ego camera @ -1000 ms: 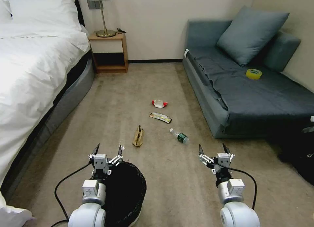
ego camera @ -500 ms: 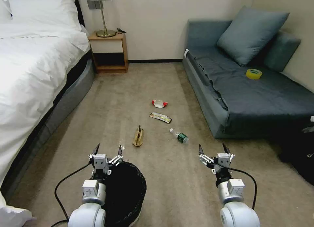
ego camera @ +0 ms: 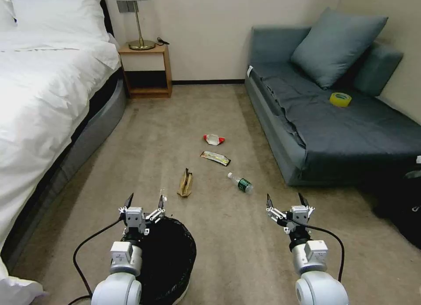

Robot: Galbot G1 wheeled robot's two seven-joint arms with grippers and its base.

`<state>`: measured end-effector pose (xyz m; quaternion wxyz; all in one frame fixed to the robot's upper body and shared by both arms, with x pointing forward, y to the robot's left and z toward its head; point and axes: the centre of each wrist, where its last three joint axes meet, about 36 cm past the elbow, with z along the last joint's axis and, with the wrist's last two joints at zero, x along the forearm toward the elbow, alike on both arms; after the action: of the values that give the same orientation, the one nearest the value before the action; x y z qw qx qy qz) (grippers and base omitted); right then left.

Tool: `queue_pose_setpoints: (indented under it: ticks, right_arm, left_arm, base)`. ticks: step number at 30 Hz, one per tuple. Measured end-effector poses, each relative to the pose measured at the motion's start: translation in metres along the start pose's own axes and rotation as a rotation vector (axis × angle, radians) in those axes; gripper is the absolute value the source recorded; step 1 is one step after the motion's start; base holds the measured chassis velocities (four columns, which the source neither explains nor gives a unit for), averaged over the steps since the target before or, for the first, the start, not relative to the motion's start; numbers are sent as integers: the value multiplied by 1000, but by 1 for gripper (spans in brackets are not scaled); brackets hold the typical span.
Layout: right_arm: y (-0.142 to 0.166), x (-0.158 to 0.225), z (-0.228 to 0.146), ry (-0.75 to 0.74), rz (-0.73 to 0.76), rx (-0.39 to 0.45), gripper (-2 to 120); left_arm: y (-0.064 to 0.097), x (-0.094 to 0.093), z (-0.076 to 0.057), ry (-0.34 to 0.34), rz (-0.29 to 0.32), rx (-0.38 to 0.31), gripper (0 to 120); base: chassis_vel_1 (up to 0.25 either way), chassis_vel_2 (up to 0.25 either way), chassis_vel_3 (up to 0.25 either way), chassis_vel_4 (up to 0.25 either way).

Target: Pick up the trash bin, then pick up the garbage on the floor and place it into the trash bin.

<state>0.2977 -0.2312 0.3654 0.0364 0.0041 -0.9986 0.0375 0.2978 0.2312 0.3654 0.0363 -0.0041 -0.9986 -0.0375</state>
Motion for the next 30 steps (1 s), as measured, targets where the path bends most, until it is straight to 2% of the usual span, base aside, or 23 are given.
queue_pose_setpoints:
  ticks: [30]
  right_arm:
    - [0, 0, 0, 0, 0, 0, 100]
  left_arm:
    - [0, 0, 0, 0, 0, 0, 100]
  base:
    - [0, 0, 0, 0]
